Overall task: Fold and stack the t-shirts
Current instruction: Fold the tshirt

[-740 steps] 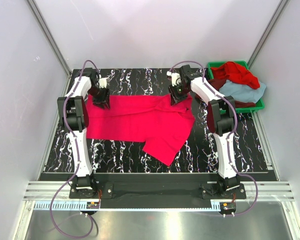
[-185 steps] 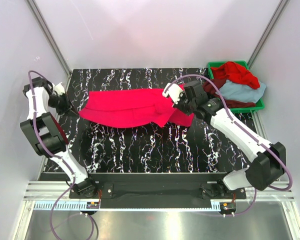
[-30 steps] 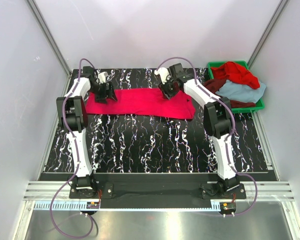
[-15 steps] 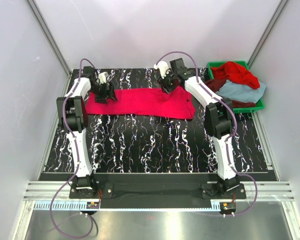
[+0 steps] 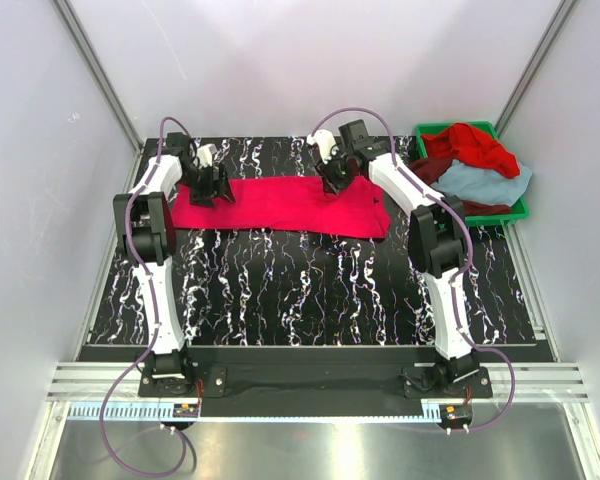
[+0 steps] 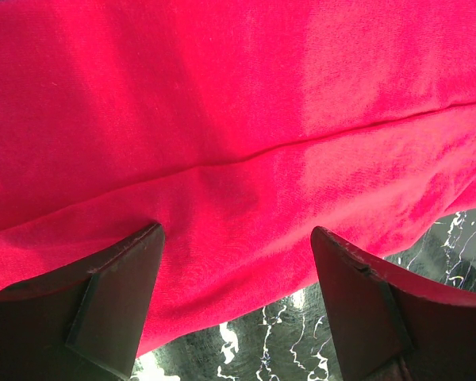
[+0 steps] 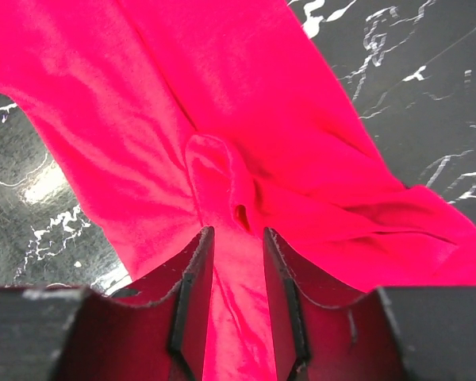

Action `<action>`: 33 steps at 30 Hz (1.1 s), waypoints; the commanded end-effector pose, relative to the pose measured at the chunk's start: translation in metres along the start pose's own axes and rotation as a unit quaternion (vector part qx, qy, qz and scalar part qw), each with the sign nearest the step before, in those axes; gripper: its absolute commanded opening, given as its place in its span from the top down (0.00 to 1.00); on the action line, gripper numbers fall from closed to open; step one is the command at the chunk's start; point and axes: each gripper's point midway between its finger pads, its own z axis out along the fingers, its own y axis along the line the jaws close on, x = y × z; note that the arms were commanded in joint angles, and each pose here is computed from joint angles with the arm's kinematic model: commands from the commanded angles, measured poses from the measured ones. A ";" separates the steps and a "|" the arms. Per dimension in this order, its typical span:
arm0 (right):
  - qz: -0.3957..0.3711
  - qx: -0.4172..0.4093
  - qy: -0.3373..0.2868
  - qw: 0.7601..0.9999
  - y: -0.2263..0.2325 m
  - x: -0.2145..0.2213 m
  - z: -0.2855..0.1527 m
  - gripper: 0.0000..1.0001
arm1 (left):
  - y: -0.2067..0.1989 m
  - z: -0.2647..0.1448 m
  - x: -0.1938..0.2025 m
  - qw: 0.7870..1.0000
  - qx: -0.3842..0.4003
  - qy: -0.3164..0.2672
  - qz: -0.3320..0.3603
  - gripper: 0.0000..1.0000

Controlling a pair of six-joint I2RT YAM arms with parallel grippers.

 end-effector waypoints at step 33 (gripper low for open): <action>-0.112 0.081 -0.035 0.990 -0.031 -0.036 0.045 0.98 | -0.008 -0.014 0.007 1.000 -0.022 0.008 0.016 0.17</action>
